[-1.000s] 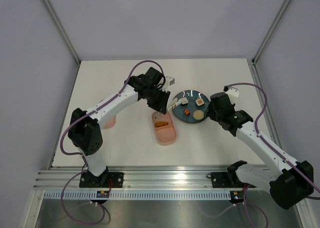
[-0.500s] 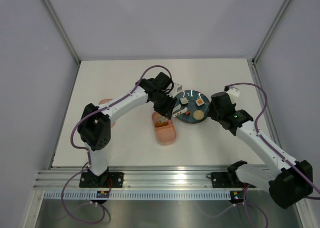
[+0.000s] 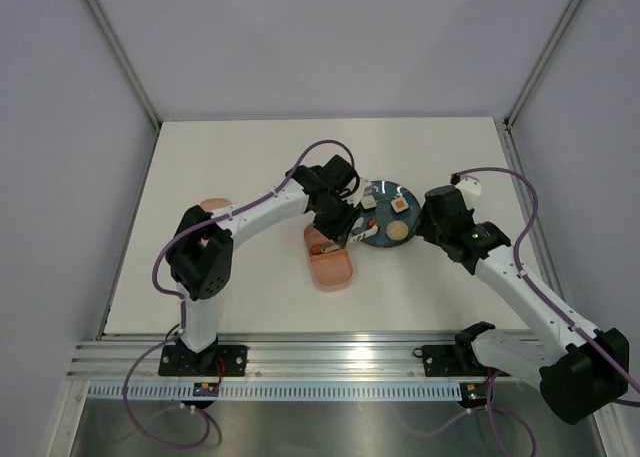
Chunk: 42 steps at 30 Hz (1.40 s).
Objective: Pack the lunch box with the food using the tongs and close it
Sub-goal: Pick up the fake food from the plate.
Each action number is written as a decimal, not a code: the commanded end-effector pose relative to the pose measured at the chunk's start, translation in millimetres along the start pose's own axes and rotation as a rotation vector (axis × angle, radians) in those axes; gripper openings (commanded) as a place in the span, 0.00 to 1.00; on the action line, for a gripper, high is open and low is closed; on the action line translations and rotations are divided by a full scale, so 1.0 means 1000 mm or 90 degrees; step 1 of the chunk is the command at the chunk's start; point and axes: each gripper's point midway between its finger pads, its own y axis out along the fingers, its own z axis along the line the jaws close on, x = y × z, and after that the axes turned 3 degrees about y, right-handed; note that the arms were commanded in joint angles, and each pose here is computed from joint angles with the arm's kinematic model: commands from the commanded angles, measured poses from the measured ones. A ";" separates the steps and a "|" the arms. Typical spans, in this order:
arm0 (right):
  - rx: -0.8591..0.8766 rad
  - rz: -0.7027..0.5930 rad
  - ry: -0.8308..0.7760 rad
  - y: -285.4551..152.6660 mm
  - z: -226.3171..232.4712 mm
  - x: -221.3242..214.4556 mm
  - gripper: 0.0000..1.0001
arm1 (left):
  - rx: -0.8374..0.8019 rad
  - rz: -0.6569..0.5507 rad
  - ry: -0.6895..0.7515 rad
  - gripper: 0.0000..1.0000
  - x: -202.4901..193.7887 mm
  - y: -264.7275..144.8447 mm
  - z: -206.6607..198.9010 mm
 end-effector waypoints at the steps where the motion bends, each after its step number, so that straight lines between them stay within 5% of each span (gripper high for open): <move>1: 0.006 -0.008 0.003 -0.004 -0.001 0.004 0.63 | 0.027 -0.025 0.031 0.40 0.017 0.003 0.003; 42: 0.009 -0.011 0.002 -0.007 -0.001 0.006 0.63 | 0.070 0.021 0.083 0.39 0.027 0.025 0.001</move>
